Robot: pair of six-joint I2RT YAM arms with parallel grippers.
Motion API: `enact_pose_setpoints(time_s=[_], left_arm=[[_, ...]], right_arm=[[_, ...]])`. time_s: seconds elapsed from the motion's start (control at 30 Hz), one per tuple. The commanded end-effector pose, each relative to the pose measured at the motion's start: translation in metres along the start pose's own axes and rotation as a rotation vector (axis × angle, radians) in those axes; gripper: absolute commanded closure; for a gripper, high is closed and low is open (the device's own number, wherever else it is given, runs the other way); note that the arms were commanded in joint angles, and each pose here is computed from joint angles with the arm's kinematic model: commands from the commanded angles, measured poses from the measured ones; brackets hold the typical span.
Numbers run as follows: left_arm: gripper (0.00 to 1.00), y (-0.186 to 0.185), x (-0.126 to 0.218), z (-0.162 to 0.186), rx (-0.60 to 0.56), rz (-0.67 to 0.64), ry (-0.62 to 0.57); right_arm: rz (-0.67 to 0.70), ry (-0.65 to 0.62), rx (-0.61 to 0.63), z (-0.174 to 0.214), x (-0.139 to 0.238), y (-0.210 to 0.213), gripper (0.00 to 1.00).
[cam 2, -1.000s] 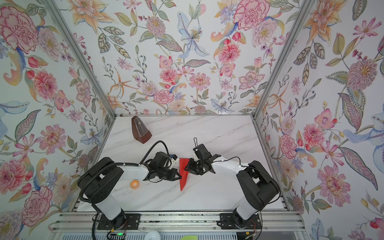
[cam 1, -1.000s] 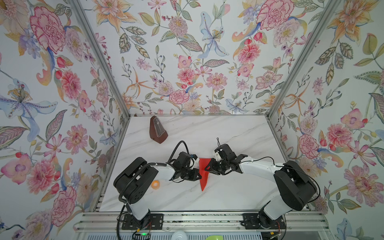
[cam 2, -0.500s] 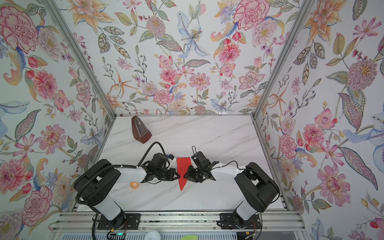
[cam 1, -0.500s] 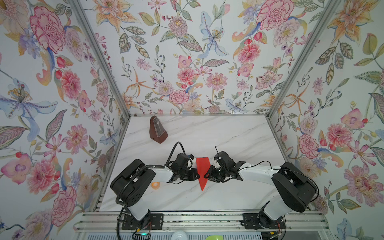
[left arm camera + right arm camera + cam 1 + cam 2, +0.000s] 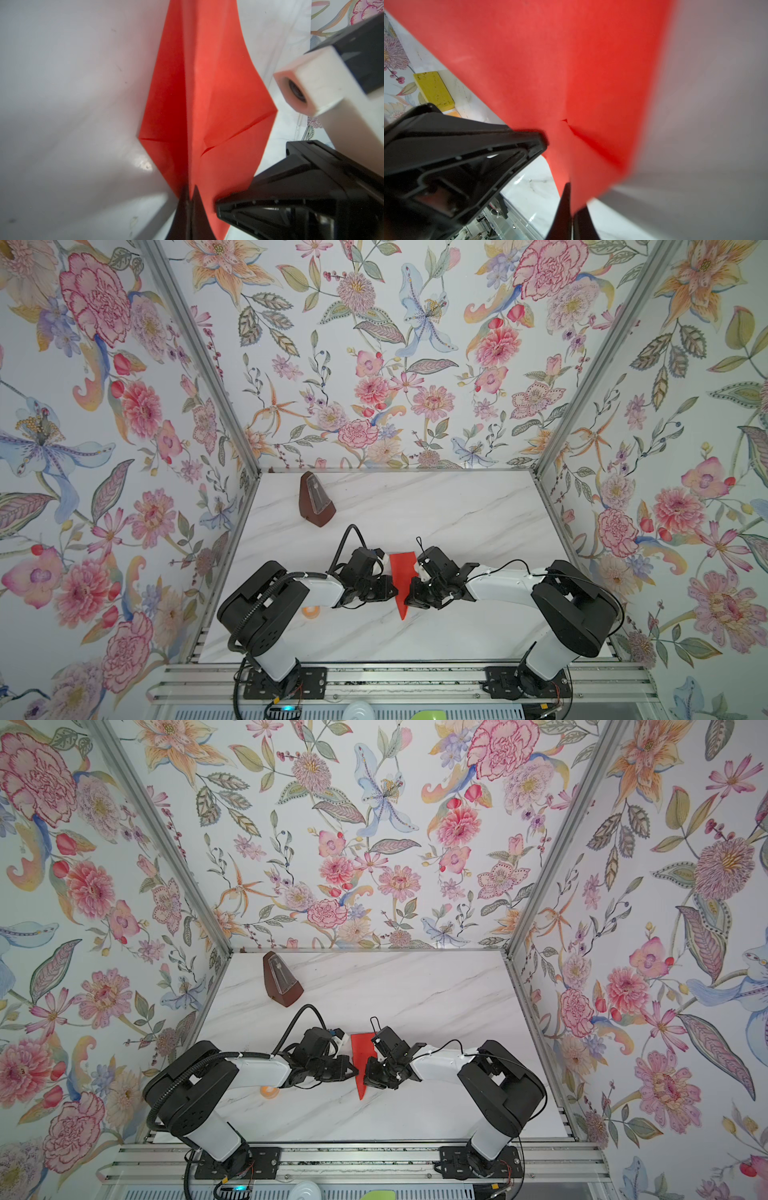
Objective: Fold a paper plane with a square sheet of paper (fold left side to right side)
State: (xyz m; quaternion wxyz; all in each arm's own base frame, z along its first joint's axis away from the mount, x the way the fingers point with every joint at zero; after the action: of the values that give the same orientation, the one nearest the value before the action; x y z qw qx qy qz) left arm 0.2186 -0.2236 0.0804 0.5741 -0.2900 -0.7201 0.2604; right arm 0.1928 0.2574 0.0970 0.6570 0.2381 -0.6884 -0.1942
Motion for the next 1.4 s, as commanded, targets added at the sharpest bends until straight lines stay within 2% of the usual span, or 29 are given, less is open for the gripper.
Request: enact_pose_setpoints(time_s=[0.0,0.1,0.2,0.33,0.43,0.73,1.37], left_arm=[[1.0,0.003,0.004,-0.002,0.012,-0.013,-0.027],[1.0,0.003,0.002,-0.002,0.009,-0.017,-0.021],[1.0,0.004,0.001,-0.002,0.002,-0.025,-0.012],[1.0,0.004,0.0,-0.002,-0.002,-0.025,-0.002],[1.0,0.004,0.0,-0.001,-0.002,-0.023,0.004],[1.0,0.004,-0.001,-0.001,-0.004,-0.021,0.013],[1.0,0.002,-0.001,-0.001,-0.012,-0.013,0.021]], right_arm=[[0.133,0.025,0.032,0.003,-0.003,-0.003,1.0],[0.197,0.026,0.042,0.0,-0.003,-0.002,1.0],[0.187,0.019,0.046,-0.002,-0.002,-0.001,1.0],[0.129,-0.011,0.04,-0.012,0.005,0.002,0.82],[0.069,-0.041,0.014,-0.023,0.011,-0.003,0.77],[0.006,-0.093,-0.038,-0.052,0.026,-0.023,0.77],[-0.02,-0.1,-0.049,-0.062,0.031,-0.032,0.81]])
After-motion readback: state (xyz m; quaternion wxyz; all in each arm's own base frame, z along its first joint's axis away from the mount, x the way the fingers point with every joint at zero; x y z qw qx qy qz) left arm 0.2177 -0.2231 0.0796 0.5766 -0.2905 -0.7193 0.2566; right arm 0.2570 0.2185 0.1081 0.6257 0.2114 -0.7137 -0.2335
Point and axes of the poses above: each gripper's point midway between its finger pads, its own x axis back along the fingers, its own y axis along the line the jaws close on, z = x × y, the point moved 9 cm from there along x, back along the fingers, and after that the axes turned 6 degrees about x, right-handed, at the moved point
